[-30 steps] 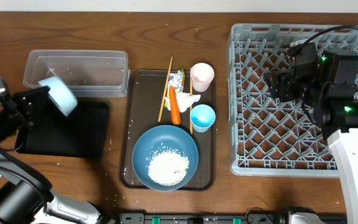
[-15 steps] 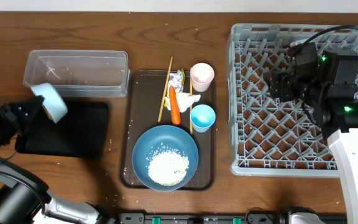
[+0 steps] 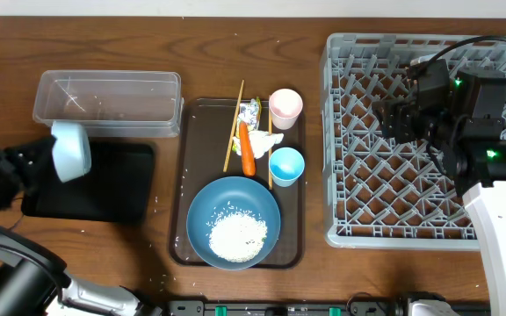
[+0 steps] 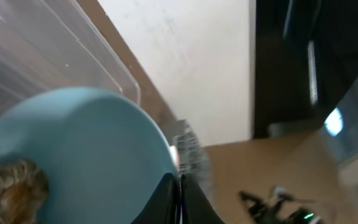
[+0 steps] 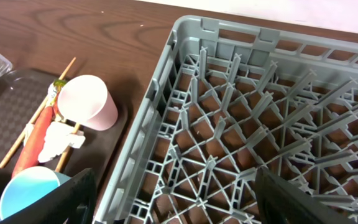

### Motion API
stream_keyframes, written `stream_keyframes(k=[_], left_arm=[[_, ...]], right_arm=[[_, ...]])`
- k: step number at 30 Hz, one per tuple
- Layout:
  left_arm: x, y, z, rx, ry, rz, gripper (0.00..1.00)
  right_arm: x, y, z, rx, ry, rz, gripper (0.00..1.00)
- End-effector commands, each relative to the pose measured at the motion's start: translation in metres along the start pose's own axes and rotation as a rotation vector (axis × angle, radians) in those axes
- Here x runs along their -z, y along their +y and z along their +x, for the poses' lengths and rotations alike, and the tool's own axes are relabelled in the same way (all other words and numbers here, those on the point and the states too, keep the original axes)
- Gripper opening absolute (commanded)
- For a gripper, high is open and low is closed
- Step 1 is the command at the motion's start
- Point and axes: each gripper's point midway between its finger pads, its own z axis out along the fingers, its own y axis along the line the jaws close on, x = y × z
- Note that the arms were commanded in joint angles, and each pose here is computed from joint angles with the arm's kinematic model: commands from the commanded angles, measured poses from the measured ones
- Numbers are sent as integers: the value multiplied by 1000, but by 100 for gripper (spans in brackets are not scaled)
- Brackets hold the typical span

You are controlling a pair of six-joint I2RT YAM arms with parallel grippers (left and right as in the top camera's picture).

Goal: Sort waste into correct bins and load items into the dishwasher rack
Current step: 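Tilt the small bowl with the left gripper, dumping the scrap onto the tray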

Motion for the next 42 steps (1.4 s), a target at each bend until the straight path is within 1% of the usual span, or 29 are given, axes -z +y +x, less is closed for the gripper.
stream_keyframes(k=[1, 4, 5, 8, 13, 15, 17, 19, 22, 23, 29, 33, 38, 39, 41, 42], left_arm=[[12, -9, -7, 146, -63, 40, 6], [24, -9, -8, 295, -97, 44, 7], [29, -10, -9, 316, -110, 45, 6], [40, -5, -12, 309, -142, 33, 6], [53, -2, -14, 360, -186, 43, 6], [55, 2, -16, 335, -193, 37, 6], [54, 10, -15, 280, -182, 5, 6], [53, 27, -11, 215, -141, -78, 6], [48, 55, 2, 159, -45, -238, 6], [45, 59, 5, 149, -20, -266, 6], [12, 64, 14, 77, 94, -298, 6], [-4, 80, 22, 98, 173, -411, 6], [-16, 92, 29, 84, 231, -498, 6], [-19, 94, 32, 73, 252, -521, 8], [-24, 100, 39, 51, 298, -570, 14], [-27, 104, 44, 36, 328, -603, 16]], right_arm=[[4, -4, -5, 3, -9, 14, 74], [4, -4, -3, 1, -1, 13, 73], [4, -4, -2, 0, 1, 12, 73], [4, -4, -2, 0, 1, 12, 73], [4, -4, -2, 1, 1, 12, 73], [4, -4, -2, 1, 1, 12, 73], [4, -4, -2, 1, 1, 12, 73], [4, -4, -2, 1, 1, 12, 73], [4, -4, -2, 1, 0, 12, 73], [4, -4, -3, 1, 0, 12, 73], [4, -4, -3, 1, -2, 12, 73], [4, -4, -2, 0, 1, 12, 72], [4, -4, -2, 1, 0, 12, 72], [4, -4, -2, 1, 0, 12, 73], [4, -4, -3, 1, -1, 13, 73], [4, -4, -3, 1, -3, 13, 73]])
